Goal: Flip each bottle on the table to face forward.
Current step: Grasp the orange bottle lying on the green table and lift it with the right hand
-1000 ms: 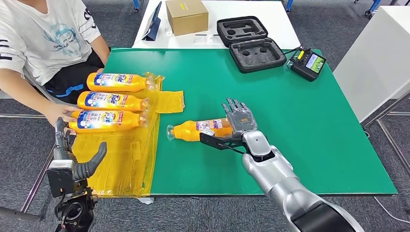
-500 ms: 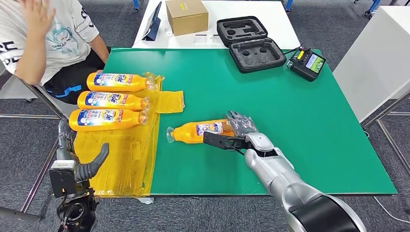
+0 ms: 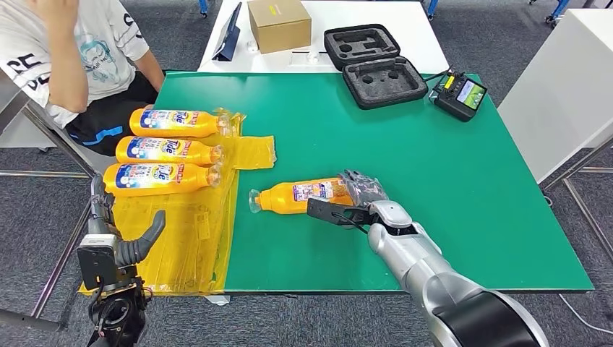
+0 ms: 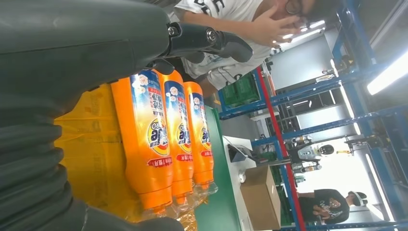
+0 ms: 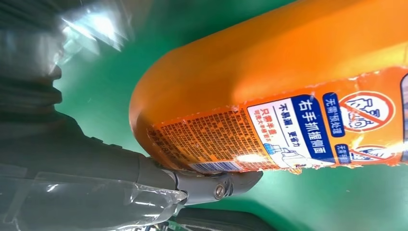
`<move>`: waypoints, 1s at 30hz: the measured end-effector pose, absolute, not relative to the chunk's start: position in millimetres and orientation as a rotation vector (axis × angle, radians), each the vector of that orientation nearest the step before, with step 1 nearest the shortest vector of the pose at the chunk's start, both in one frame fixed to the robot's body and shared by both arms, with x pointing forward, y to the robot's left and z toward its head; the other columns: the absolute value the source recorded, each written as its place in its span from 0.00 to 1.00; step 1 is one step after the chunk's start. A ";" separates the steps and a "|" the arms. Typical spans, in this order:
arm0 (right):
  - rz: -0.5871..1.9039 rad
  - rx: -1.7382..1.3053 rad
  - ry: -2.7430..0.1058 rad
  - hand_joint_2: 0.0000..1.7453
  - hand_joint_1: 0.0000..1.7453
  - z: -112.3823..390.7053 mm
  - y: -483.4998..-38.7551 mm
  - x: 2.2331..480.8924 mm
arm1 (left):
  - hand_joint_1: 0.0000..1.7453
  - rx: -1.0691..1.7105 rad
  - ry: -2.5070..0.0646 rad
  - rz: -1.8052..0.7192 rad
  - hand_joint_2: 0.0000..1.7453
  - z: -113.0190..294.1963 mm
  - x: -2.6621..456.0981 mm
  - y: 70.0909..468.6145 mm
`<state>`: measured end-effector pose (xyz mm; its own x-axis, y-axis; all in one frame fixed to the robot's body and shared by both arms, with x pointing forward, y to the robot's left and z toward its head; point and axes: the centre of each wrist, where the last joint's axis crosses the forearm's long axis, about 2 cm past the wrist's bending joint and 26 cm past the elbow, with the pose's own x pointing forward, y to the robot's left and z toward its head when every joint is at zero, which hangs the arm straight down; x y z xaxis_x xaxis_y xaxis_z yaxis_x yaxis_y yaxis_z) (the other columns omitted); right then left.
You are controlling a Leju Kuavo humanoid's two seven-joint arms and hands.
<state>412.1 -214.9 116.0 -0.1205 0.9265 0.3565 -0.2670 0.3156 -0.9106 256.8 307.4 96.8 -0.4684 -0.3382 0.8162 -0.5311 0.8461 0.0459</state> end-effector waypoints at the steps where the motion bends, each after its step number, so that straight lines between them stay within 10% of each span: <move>1: 1.171 -0.692 -1.288 1.00 0.00 116.1 -214.9 412.2 | 0.00 0.632 -2.103 0.268 1.00 96.8 256.7 307.5; 24: 1.200 -0.629 -1.346 1.00 0.02 113.7 -214.5 411.5 | 0.00 0.605 -2.087 0.274 1.00 92.2 256.3 308.0; 25: 1.204 -0.612 -1.346 1.00 0.07 114.1 -214.3 411.9 | 0.00 0.603 -2.087 0.273 1.00 92.2 256.8 307.9; 29: 1.220 -0.540 -1.344 1.00 0.84 116.0 -212.1 413.5 | 0.00 0.587 -2.086 0.276 1.00 91.9 259.9 307.5; 30: 1.223 -0.528 -1.342 1.00 0.88 116.4 -211.5 413.8 | 0.00 0.583 -2.085 0.278 1.00 91.8 260.7 307.5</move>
